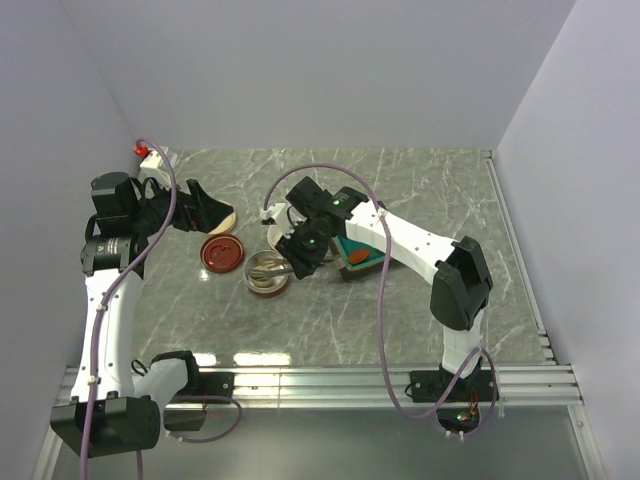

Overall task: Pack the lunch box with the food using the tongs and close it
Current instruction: Place the food into the lunch box

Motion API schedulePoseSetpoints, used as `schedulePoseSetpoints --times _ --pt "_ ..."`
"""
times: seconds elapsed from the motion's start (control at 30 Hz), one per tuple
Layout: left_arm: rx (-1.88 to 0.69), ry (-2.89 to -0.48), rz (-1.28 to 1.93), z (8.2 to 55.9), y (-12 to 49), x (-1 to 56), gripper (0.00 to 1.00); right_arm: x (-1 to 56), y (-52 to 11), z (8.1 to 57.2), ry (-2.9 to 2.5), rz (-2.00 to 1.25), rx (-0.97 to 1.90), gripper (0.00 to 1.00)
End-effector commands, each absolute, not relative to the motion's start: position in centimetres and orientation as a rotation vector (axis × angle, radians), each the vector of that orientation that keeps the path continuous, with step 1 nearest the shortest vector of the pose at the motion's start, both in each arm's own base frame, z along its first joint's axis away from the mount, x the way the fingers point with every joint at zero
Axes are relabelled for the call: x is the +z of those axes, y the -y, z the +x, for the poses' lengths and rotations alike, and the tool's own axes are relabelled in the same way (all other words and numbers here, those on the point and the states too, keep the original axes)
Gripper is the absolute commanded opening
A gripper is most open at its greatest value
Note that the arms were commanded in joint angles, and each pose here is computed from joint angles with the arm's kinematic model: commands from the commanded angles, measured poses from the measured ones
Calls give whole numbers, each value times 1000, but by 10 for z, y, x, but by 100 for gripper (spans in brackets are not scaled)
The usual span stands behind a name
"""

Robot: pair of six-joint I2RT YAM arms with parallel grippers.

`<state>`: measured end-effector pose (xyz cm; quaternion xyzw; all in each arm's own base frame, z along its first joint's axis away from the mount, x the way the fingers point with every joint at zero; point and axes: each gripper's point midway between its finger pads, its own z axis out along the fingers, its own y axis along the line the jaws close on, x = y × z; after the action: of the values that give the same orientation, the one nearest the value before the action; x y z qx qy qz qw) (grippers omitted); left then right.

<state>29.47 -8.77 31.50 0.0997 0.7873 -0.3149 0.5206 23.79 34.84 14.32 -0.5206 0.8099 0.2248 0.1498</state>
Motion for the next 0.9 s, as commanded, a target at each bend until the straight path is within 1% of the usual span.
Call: schedulePoseSetpoints --times 0.0,0.1,0.43,0.67,0.87 --pt "-727 -1838 269 295 86 327 99 162 -364 244 -2260 -1472 701 51" --pt "-730 -1839 271 296 87 327 99 161 -364 242 -2267 -1475 709 54" --pt "-714 -1842 278 297 85 328 99 154 -363 238 -2299 -1491 727 57" --pt "-719 -1839 280 297 86 329 99 152 -361 238 -2306 -1491 709 62" --pt "-722 -1840 277 297 86 328 99 164 -359 241 -2280 -1475 699 61"
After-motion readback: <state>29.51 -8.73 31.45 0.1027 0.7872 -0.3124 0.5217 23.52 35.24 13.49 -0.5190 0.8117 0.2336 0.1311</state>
